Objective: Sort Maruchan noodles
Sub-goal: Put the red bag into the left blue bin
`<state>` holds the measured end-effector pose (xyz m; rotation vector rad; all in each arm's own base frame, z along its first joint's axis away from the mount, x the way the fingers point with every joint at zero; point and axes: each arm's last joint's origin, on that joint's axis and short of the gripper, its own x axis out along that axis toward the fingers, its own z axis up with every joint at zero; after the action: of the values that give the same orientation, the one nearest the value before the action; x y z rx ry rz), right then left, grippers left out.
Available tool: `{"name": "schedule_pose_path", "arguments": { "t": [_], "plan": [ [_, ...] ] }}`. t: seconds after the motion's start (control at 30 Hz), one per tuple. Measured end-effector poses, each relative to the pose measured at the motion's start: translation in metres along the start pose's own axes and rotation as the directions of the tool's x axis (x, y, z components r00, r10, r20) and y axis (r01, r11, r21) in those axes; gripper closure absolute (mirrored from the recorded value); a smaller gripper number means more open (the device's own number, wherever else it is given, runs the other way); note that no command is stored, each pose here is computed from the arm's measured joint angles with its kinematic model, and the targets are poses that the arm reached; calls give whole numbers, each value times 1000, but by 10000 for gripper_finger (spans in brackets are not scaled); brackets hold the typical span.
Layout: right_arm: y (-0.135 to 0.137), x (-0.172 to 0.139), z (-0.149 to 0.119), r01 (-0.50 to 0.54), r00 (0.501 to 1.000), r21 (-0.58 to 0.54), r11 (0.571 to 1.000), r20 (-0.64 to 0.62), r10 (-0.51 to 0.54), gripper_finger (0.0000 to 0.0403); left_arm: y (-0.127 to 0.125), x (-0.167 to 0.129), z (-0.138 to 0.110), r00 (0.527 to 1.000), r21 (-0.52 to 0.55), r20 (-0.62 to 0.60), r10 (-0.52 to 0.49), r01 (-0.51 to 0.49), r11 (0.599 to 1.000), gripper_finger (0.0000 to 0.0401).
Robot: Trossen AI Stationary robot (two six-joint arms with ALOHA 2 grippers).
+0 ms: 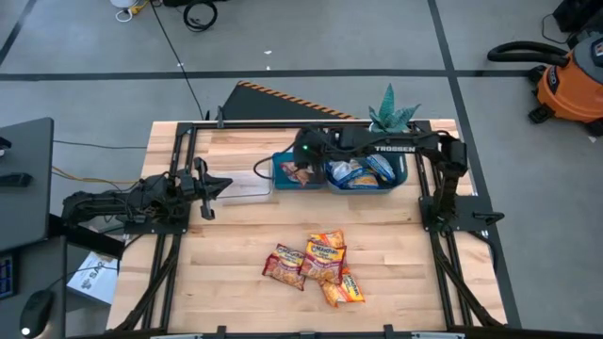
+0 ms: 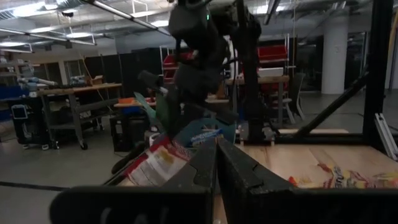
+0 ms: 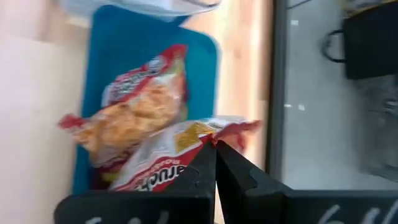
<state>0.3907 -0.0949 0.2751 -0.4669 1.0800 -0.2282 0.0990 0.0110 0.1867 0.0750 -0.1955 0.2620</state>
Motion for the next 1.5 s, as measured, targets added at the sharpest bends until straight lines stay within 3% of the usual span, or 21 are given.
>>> {"name": "schedule_pose_path", "arguments": {
  "t": [0.4, 0.63, 0.87, 1.03, 1.2, 1.3, 1.43, 1.5],
  "plan": [
    [22, 22, -18, -204, 979, 32, 978, 20, 204, 393, 0, 0, 0, 1000, -1, 3, 0, 0, 1000, 383],
    [25, 25, -21, -209, 978, 66, 976, 8, 209, 372, 0, 0, 0, 1000, -1, 2, 0, 0, 1000, 383],
    [27, 22, -19, -175, 985, 57, 983, 0, 175, 324, 0, 0, 0, 1000, -1, 3, 0, 0, 1000, 383],
    [31, 4, -13, -97, 995, 35, 995, 17, 97, 286, 0, 0, 0, 1000, -1, 2, 0, 0, 1000, 383],
    [41, -24, -3, -111, 989, 46, 993, 101, 106, 257, 0, 0, 0, 1000, -1, 3, 0, 0, 1000, 383],
    [53, -37, 4, -254, 952, 54, 966, 192, 239, 248, 0, 0, 0, 1000, -1, 2, 0, 0, 1000, 383],
    [74, -41, 17, -542, 798, 17, 840, 322, 509, 246, 0, 0, 0, 1000, -1, 3, 0, 0, 1000, 383],
    [90, -33, 20, -604, 759, -2, 797, 303, 576, 246, 0, 0, 0, 1000, -1, 2, 1, -1, 1000, 383]
  ]
}}
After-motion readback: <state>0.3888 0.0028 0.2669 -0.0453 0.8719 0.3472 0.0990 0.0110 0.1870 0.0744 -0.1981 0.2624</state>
